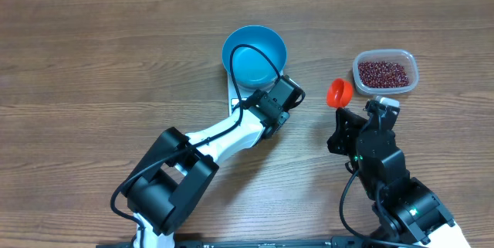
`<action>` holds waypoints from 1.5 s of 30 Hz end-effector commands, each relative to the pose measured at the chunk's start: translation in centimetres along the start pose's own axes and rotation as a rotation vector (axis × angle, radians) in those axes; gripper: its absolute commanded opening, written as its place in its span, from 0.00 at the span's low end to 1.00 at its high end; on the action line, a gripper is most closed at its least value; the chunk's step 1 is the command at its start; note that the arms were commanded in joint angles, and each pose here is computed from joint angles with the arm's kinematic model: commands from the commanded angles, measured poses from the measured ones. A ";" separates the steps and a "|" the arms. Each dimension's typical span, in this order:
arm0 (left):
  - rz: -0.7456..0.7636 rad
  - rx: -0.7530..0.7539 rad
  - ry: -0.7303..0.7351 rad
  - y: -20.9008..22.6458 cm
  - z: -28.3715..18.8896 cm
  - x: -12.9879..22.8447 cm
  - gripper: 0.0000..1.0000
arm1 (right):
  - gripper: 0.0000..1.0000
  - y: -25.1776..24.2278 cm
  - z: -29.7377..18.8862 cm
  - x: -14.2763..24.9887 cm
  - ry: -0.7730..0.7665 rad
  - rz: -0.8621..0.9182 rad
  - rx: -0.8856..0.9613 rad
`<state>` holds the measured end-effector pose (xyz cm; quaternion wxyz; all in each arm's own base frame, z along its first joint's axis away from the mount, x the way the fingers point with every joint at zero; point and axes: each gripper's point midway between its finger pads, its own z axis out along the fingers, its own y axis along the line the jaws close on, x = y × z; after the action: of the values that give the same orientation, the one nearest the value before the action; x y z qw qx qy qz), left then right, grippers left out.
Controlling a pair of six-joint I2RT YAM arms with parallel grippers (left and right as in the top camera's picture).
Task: Scoop item into bowl and weigh 150g on scale
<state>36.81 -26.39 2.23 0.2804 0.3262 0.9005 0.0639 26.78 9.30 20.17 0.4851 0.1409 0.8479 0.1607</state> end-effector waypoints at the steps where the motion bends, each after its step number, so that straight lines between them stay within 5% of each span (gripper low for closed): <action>1: 0.009 -0.003 0.016 0.3 0.7 0.4 0.04 | 0.04 0.5 -0.4 -1.6 -0.041 0.006 -0.005; 45: 0.008 0.016 0.062 0.2 0.7 1.6 0.04 | 0.04 0.5 -0.1 -1.4 -0.034 0.003 0.000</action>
<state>36.64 -25.77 2.04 0.2689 0.3258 0.9036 0.0708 26.99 9.41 19.75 0.4801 0.1403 0.8517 0.1565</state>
